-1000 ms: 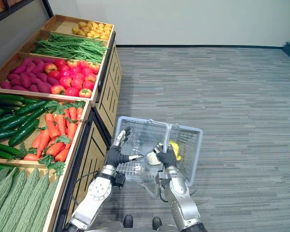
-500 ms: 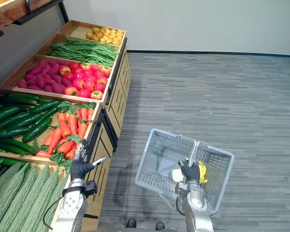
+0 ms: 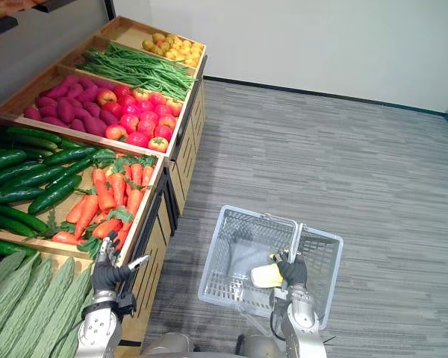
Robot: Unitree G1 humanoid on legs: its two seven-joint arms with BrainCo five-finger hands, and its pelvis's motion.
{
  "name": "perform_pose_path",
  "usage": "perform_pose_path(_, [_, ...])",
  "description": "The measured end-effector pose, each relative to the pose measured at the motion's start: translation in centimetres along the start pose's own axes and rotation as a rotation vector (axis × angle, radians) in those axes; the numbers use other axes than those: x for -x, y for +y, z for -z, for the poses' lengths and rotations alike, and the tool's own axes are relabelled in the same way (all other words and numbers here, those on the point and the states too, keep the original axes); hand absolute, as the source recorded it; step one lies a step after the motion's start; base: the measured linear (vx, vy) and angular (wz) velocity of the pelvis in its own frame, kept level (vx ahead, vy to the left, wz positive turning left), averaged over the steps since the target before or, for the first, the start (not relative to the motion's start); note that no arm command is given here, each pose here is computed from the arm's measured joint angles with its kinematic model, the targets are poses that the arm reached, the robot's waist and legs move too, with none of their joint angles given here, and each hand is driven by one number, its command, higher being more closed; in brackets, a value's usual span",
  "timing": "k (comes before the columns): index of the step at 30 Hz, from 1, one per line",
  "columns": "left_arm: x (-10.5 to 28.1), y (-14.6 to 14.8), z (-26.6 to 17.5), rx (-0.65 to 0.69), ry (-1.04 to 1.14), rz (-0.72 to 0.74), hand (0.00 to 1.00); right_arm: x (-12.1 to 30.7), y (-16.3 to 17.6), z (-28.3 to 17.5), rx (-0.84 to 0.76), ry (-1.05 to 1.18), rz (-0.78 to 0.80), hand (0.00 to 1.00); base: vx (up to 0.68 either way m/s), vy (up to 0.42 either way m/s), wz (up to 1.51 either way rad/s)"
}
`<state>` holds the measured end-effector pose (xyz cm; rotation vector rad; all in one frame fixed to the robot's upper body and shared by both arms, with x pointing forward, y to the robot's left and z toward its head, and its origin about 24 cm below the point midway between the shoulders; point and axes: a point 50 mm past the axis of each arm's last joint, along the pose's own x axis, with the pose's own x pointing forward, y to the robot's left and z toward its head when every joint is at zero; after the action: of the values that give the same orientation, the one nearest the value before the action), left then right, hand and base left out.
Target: Pick vegetable in the basket
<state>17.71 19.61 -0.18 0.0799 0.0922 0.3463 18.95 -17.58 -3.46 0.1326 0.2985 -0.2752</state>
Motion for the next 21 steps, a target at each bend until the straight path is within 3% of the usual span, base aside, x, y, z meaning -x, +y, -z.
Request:
perform_pose_path(6, [-2.6,-1.1,-2.8,-0.011,-0.139,0.002,0.00,-0.8,-0.3,0.4,0.016,0.023,0.025,1.00,0.47,-0.103,0.83])
perform_pose_path(12, [-2.0,-2.3,-3.7,0.051,-0.174,-0.003,0.00,-1.9,-0.1,-0.4,0.051,-0.004,0.010,1.00,0.53,-0.201,0.46])
perform_pose_path(21, [-2.8,-3.9,-7.7,0.108,-0.355,0.040,0.00,-2.8,-4.8,-2.5,0.037,-0.105,0.204,1.00,0.22,0.030,0.81])
